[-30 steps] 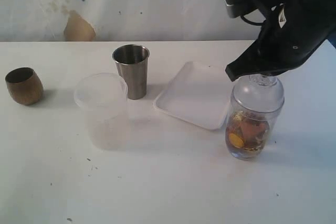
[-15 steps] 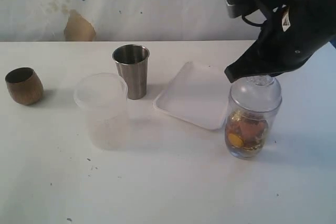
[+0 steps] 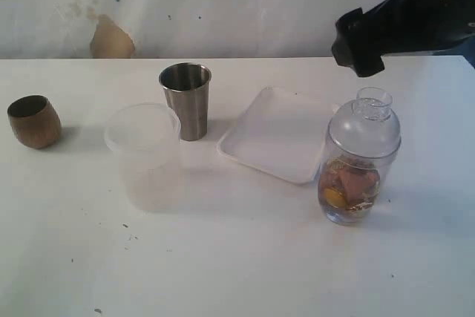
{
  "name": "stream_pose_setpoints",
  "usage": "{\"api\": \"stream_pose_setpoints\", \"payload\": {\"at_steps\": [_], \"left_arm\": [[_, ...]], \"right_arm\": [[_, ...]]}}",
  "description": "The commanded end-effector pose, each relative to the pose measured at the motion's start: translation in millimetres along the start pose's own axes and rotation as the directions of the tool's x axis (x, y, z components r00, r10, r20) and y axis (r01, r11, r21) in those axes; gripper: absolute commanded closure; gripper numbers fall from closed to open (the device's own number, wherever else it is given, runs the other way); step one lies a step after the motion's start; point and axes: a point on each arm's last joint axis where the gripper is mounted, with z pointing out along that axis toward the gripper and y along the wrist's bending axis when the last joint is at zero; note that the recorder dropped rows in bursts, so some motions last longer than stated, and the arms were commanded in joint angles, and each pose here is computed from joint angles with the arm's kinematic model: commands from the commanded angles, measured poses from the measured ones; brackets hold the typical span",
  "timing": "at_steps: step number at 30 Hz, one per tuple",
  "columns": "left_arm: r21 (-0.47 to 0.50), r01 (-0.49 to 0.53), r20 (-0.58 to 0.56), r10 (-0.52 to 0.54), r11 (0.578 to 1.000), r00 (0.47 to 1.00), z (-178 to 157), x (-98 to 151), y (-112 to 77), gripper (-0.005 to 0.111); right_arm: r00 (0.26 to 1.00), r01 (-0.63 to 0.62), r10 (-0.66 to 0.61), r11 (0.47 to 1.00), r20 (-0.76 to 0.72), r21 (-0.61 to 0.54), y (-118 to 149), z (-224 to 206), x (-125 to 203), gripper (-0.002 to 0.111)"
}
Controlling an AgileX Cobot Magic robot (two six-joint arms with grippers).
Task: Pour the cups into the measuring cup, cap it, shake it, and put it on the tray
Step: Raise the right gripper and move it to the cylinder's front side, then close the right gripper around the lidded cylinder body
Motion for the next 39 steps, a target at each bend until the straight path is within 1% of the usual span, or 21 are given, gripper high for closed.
{"api": "stream_pose_setpoints", "payload": {"at_steps": [1, 6, 8, 9, 10, 11, 12, 14, 17, 18, 21, 22, 26, 28, 34, 36, 39], "left_arm": [[0.000, -0.003, 0.014, 0.003, 1.000, 1.000, -0.1, -0.1, 0.0, 0.106], [0.000, -0.003, 0.014, 0.003, 1.000, 1.000, -0.1, -0.1, 0.0, 0.106], [0.000, -0.003, 0.014, 0.003, 1.000, 1.000, -0.1, -0.1, 0.0, 0.106], [0.000, -0.003, 0.014, 0.003, 1.000, 1.000, -0.1, -0.1, 0.0, 0.106], [0.000, -0.003, 0.014, 0.003, 1.000, 1.000, -0.1, -0.1, 0.0, 0.106], [0.000, -0.003, 0.014, 0.003, 1.000, 1.000, -0.1, -0.1, 0.0, 0.106], [0.000, -0.003, 0.014, 0.003, 1.000, 1.000, -0.1, -0.1, 0.0, 0.106], [0.000, -0.003, 0.014, 0.003, 1.000, 1.000, -0.1, -0.1, 0.0, 0.106], [0.000, -0.003, 0.014, 0.003, 1.000, 1.000, -0.1, -0.1, 0.0, 0.106], [0.000, -0.003, 0.014, 0.003, 1.000, 1.000, -0.1, -0.1, 0.0, 0.106], [0.000, -0.003, 0.014, 0.003, 1.000, 1.000, -0.1, -0.1, 0.0, 0.106], [0.000, -0.003, 0.014, 0.003, 1.000, 1.000, -0.1, -0.1, 0.0, 0.106], [0.000, -0.003, 0.014, 0.003, 1.000, 1.000, -0.1, -0.1, 0.0, 0.106], [0.000, -0.003, 0.014, 0.003, 1.000, 1.000, -0.1, -0.1, 0.0, 0.106], [0.000, -0.003, 0.014, 0.003, 1.000, 1.000, -0.1, -0.1, 0.0, 0.106], [0.000, -0.003, 0.014, 0.003, 1.000, 1.000, -0.1, -0.1, 0.0, 0.106], [0.000, -0.003, 0.014, 0.003, 1.000, 1.000, -0.1, -0.1, 0.0, 0.106]], "right_arm": [[1.000, -0.004, 0.003, 1.000, 0.021, 0.011, -2.4, -6.0, 0.8, 0.014], [0.997, -0.067, 0.066, 0.998, 0.037, 0.014, -5.2, -19.4, 4.2, 0.014], [0.990, -0.136, 0.136, 0.991, 0.047, 0.008, -4.4, -24.0, 16.5, 0.014], [0.981, -0.172, 0.172, 0.985, 0.086, -0.013, -1.8, -25.8, 29.1, 0.014], [0.980, -0.167, 0.168, 0.986, 0.106, -0.023, -0.1, -26.3, 37.1, 0.014], [0.972, -0.154, 0.161, 0.987, 0.173, -0.052, 3.9, -27.7, 51.7, 0.014], [0.966, -0.150, 0.160, 0.987, 0.204, -0.065, 5.4, -28.7, 56.9, 0.014], [0.951, -0.137, 0.158, 0.986, 0.266, -0.098, 11.7, -31.2, 88.1, 0.014], [0.942, -0.152, 0.186, 0.979, 0.279, -0.139, 20.6, -22.1, 121.8, 0.014], [0.932, -0.146, 0.195, 0.974, 0.305, -0.175, 27.4, -12.7, 135.4, 0.014], [0.914, -0.125, 0.208, 0.961, 0.350, -0.245, 40.5, 6.7, 158.1, 0.014], [0.916, -0.169, 0.242, 0.956, 0.321, -0.240, 38.8, 14.7, 163.7, 0.014], [0.926, -0.225, 0.264, 0.960, 0.269, -0.168, 27.1, 28.7, 168.8, 0.014], [0.933, -0.228, 0.258, 0.963, 0.251, -0.143, 23.6, 35.0, 171.3, 0.014], [0.932, -0.179, 0.219, 0.971, 0.287, -0.159, 29.8, 53.0, 182.5, 0.014], [0.925, -0.174, 0.221, 0.970, 0.310, -0.171, 31.9, 59.1, 183.8, 0.014], [0.924, -0.186, 0.233, 0.967, 0.303, -0.174, 33.6, 71.1, 186.9, 0.014]]}}
